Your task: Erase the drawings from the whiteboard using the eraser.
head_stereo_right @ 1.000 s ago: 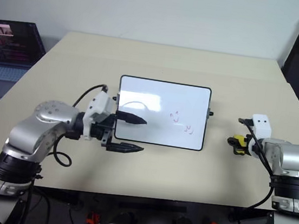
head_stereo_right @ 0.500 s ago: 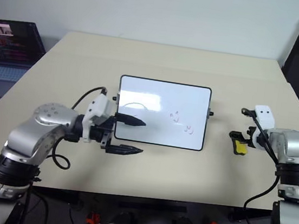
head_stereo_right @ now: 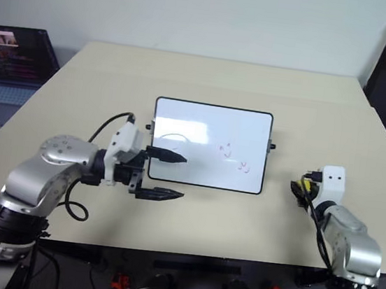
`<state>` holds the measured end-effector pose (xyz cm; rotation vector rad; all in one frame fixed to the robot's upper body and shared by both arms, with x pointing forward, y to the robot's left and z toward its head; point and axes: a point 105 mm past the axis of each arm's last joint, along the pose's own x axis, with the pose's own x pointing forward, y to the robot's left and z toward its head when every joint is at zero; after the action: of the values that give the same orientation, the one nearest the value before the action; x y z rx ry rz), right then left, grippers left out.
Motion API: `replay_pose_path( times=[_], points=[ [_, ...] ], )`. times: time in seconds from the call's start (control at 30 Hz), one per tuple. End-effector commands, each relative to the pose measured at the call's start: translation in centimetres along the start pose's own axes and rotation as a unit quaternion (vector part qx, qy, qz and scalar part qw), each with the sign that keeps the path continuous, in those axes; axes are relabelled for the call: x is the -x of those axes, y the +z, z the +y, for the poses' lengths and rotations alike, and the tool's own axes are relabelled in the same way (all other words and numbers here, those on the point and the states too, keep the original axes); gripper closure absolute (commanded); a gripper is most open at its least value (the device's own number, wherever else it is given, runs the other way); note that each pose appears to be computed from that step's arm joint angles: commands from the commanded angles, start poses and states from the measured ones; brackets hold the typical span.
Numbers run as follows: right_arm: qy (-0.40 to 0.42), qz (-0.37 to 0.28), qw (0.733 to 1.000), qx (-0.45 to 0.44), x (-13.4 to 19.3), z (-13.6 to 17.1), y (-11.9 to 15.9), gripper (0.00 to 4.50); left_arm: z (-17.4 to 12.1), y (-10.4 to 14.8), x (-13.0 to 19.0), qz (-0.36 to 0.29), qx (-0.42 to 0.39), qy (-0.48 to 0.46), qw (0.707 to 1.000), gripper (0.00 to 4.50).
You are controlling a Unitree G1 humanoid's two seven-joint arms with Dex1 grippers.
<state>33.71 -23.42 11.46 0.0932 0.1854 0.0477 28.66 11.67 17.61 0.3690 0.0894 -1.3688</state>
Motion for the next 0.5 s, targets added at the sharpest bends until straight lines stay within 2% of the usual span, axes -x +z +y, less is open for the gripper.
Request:
replay_pose_path(
  times=[0.03,0.23,0.43,0.47,0.5],
  points=[
    [-0.048,-0.112,0.992,-0.019,0.6,-0.6,3.3,2.38,0.0,1.2,0.1,-0.015,-0.018,0.004,1.0,0.0],
    [-0.058,-0.132,0.989,-0.014,0.2,0.0,2.6,2.38,0.1,1.2,0.0,-0.015,-0.019,-0.001,1.0,0.0],
    [-0.023,-0.076,0.996,0.049,0.7,0.1,1.5,2.38,0.2,1.1,0.1,-0.012,-0.02,-0.003,1.0,0.0],
    [-0.017,-0.069,0.996,0.052,0.7,0.0,1.5,2.19,0.2,1.1,0.1,-0.012,-0.02,-0.003,1.0,0.0],
    [-0.011,-0.062,0.996,0.056,0.6,-0.2,1.6,2.19,0.2,1.0,0.2,-0.012,-0.02,-0.004,1.0,0.0]
  ],
)
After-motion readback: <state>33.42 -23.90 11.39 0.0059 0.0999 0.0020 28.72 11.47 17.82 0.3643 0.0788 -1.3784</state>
